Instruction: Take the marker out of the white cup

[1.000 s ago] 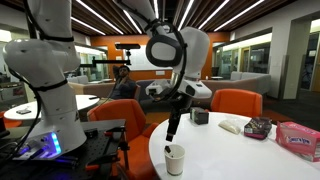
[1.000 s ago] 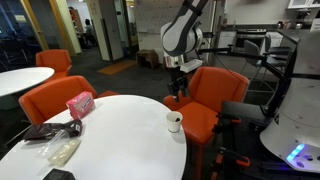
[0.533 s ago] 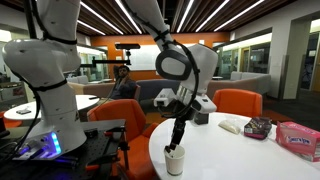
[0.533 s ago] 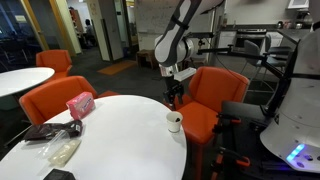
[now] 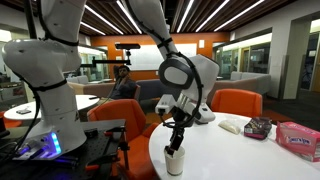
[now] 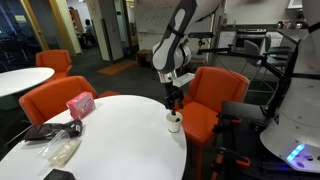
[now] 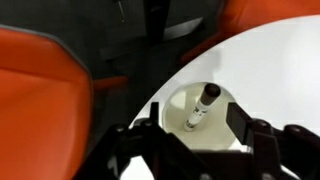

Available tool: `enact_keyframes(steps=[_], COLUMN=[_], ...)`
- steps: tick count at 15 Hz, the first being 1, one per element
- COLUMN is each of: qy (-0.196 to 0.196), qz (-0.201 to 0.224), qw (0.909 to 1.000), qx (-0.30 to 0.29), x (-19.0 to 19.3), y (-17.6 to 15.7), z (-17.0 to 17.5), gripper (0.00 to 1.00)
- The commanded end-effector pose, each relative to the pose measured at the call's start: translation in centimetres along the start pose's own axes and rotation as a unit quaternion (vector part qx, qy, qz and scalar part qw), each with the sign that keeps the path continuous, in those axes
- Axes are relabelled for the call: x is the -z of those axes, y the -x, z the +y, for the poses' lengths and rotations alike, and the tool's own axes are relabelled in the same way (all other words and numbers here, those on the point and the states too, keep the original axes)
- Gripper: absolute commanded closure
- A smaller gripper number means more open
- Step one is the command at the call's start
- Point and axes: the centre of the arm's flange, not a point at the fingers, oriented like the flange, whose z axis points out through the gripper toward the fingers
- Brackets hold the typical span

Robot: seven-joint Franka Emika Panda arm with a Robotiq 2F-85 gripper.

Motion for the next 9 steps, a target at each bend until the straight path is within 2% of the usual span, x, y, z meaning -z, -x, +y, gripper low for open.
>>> enact_keyframes(steps=[1,2,3,4,5,8,9], qy=[-0.014,-0.018,-0.022,-0.024,-0.025,-0.028,-0.029], qz=[-0.001,-0.001,-0.004,-0.004,-0.005,-0.006,-0.006], qw=[0.9999,0.9998,0.9996,0.9995,0.9994,0.9987,0.9985], qx=[-0.010,-0.013,-0.014,-0.018,-0.023,-0.042,-0.045], x=[-0.37,-0.40,-0.43,-0.44,-0.48,-0.45,-0.48], y=[-0.09,-0.25,-0.37,-0.47,-0.51,-0.61,-0.64], z=[-1.10,-1.39,-1.66,-1.87,-2.00,-1.69,-1.59], gripper=[0.20,0.24,0.23,0.36,0.44,0.69,0.73])
